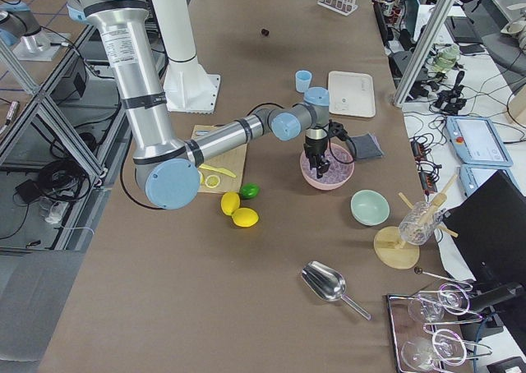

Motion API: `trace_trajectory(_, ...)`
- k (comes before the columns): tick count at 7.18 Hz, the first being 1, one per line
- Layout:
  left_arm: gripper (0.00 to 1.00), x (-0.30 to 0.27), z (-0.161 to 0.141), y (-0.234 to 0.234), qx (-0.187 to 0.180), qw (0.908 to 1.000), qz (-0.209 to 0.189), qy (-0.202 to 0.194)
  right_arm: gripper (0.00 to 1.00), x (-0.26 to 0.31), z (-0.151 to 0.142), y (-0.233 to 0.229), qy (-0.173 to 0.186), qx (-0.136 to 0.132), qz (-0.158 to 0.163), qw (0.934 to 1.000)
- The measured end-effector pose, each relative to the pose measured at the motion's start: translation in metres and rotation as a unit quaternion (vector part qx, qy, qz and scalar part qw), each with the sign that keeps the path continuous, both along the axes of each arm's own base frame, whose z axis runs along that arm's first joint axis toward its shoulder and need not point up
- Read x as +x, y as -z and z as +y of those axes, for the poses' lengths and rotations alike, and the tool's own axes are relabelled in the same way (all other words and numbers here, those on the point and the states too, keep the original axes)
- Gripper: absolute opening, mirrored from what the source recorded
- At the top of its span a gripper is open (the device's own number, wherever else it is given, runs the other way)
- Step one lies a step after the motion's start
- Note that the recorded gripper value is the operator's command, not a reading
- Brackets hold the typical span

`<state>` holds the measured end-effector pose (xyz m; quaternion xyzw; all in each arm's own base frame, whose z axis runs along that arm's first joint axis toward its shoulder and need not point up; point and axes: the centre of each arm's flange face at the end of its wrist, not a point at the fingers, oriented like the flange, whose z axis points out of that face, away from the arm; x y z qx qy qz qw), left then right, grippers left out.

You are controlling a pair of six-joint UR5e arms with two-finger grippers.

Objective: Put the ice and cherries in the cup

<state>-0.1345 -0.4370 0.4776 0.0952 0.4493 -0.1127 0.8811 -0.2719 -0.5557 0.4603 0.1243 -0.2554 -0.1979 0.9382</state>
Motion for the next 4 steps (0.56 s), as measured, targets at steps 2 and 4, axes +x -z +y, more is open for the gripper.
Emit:
trace_trajectory(2,0.98,0.000,0.000,-0.001,-0.001,1.0000,0.000,0.000,0.75,-0.004,-0.001,0.013,0.002,-0.004,0.007,1.0000)
trace_trajectory(4,0.98,0.000,0.000,-0.002,-0.002,1.0000,0.000,0.000,0.80,-0.018,0.003,0.013,0.006,0.000,0.018,0.9998)
